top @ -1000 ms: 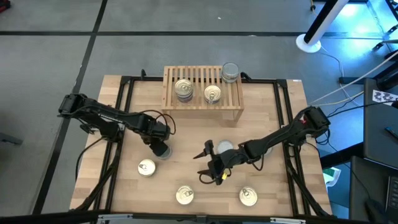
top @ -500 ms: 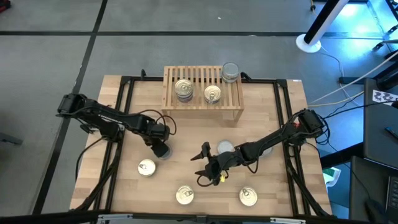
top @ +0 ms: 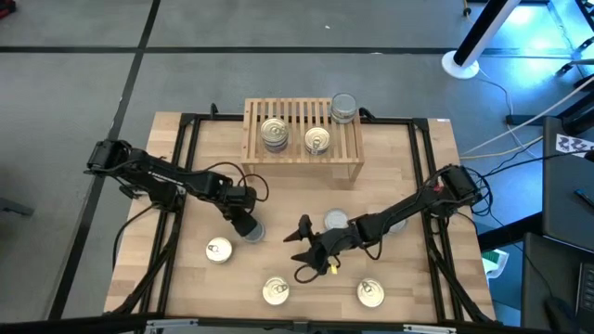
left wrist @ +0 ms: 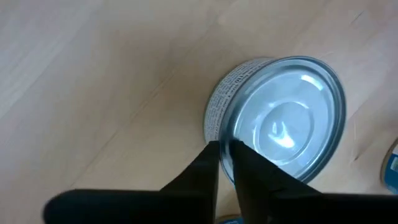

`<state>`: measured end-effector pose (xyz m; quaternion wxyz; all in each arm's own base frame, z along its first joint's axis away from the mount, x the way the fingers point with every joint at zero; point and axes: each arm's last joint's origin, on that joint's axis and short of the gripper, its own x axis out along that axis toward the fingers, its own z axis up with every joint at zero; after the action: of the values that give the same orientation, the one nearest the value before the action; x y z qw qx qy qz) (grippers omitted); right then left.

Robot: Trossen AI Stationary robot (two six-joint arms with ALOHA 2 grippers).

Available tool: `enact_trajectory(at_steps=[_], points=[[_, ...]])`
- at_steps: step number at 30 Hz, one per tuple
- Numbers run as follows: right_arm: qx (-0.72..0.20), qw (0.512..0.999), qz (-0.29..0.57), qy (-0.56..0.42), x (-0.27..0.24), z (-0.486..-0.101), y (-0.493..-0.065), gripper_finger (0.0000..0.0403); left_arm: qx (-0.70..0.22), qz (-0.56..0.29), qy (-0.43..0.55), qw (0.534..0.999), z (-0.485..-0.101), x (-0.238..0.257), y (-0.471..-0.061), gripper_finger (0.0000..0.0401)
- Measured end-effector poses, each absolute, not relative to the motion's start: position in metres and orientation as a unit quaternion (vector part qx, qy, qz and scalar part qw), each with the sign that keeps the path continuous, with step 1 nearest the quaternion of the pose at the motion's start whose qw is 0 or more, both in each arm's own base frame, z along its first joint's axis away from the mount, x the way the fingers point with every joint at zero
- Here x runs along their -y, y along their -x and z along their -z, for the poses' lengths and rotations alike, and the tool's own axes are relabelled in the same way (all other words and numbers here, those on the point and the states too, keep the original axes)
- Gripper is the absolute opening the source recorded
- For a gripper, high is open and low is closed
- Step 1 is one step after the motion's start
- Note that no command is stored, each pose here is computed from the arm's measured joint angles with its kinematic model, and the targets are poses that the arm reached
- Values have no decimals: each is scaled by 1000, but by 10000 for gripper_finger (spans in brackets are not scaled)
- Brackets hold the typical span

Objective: Stack canned seafood by type on shelf
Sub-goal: Stack the green tuna can on top of the green tuna can on the shelf

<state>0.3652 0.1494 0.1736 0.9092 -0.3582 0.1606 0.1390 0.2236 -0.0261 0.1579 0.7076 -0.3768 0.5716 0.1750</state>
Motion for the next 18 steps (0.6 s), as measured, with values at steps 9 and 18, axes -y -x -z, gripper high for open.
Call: enact_trajectory(at_steps=[9, 18], points=[[-157, 878, -143, 429, -153, -142, -374, 308, -559, -179, 392, 708, -158, 27, -227, 4], [-153, 861, -128, 468, -159, -137, -391, 308, -532, -172, 420, 715, -150, 29, -242, 4]])
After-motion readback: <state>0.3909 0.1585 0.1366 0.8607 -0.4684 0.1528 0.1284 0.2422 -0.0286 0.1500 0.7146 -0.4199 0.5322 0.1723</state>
